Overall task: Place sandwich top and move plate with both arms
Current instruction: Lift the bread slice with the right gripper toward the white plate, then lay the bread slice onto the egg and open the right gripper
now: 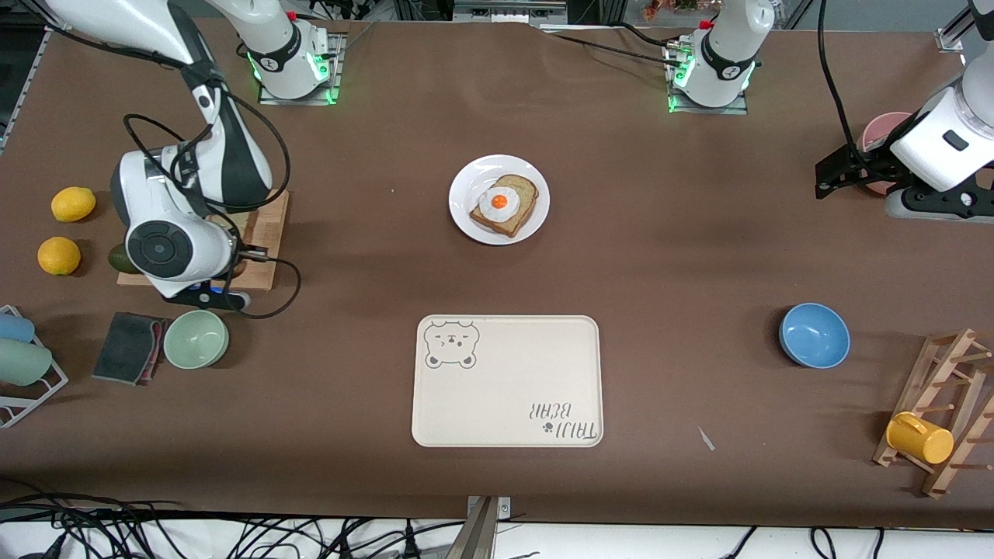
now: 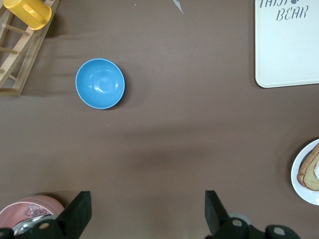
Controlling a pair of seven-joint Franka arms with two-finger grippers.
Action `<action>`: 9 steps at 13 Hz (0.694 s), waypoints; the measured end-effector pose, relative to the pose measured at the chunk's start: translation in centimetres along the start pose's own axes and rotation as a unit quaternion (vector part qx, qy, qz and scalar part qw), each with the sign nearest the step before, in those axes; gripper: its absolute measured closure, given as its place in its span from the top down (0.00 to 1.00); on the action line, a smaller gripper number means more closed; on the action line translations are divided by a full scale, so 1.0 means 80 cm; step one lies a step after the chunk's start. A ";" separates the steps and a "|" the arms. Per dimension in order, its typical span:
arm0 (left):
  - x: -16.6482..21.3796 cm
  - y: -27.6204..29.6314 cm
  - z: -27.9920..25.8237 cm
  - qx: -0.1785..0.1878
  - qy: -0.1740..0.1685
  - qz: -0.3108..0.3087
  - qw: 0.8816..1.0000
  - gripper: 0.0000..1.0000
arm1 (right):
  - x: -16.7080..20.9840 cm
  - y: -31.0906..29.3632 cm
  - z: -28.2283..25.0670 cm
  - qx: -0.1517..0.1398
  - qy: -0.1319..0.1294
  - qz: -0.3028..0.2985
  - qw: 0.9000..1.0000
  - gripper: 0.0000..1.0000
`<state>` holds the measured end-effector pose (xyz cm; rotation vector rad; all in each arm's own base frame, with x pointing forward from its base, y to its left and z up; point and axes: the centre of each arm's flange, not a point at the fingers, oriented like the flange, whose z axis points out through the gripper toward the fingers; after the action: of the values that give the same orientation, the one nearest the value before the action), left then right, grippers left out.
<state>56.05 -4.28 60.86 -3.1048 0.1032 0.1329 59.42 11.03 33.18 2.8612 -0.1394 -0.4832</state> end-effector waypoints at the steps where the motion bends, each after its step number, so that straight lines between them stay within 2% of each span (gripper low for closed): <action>1: 0.000 0.000 0.000 0.000 0.000 0.000 1.000 1.00 | -0.008 -0.025 -0.026 0.013 0.006 -0.010 1.000 0.06; 5: 0.000 0.000 0.000 0.000 0.000 0.000 1.000 1.00 | -0.051 -0.151 -0.101 0.045 0.044 -0.024 0.998 0.06; 9: 0.000 -0.003 0.000 0.000 -0.001 -0.002 1.000 1.00 | -0.077 -0.295 -0.114 0.066 0.059 0.005 0.996 0.06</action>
<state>56.04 -4.07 60.89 -3.1048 0.0973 0.1345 57.93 36.63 37.66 3.0066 -0.1698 -0.3139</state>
